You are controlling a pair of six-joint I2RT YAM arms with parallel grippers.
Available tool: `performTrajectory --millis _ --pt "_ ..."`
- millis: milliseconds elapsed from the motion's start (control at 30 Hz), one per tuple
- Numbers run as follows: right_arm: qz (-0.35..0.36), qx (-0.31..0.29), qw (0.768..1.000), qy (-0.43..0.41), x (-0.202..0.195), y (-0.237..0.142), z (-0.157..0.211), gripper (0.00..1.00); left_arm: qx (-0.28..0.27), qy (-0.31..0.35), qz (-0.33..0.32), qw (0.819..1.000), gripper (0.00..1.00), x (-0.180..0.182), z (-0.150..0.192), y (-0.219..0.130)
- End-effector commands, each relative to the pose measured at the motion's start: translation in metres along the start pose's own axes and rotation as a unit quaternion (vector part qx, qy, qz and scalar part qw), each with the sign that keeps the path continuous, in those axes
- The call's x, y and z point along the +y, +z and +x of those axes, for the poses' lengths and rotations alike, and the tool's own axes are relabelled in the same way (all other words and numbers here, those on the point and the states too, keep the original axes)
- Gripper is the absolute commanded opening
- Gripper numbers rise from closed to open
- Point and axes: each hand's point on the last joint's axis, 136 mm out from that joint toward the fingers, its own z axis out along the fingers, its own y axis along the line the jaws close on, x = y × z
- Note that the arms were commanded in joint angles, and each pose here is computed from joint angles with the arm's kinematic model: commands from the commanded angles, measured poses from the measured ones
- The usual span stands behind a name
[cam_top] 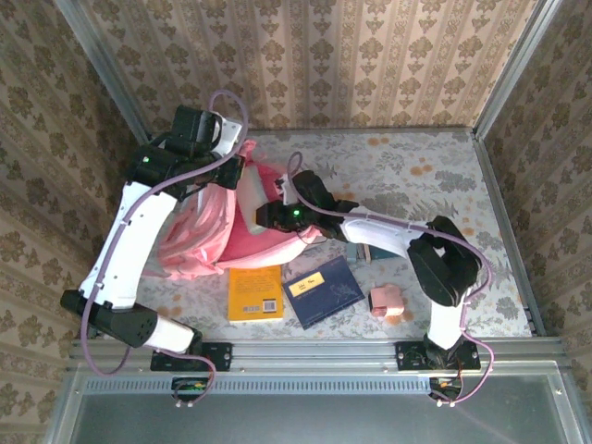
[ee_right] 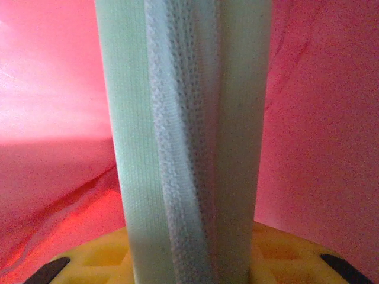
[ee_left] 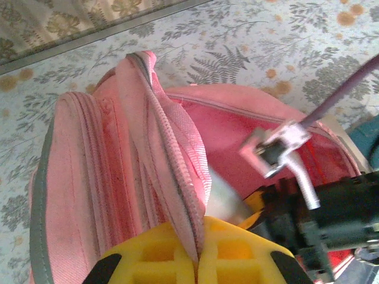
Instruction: Pack books, pencil case, and school supplies into a backpack
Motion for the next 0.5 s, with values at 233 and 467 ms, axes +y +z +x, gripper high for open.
performTrajectory --millis 233,467 --pt "0.127 0.012 0.978 0.162 0.001 0.070 0.009 0.31 -0.116 0.014 0.054 0.992 0.00 -0.023 -0.049 -0.018" --pt "0.070 -0.038 0.979 0.189 0.014 0.128 -0.011 0.63 -0.130 0.027 0.041 0.990 0.00 -0.019 -0.048 -0.024"
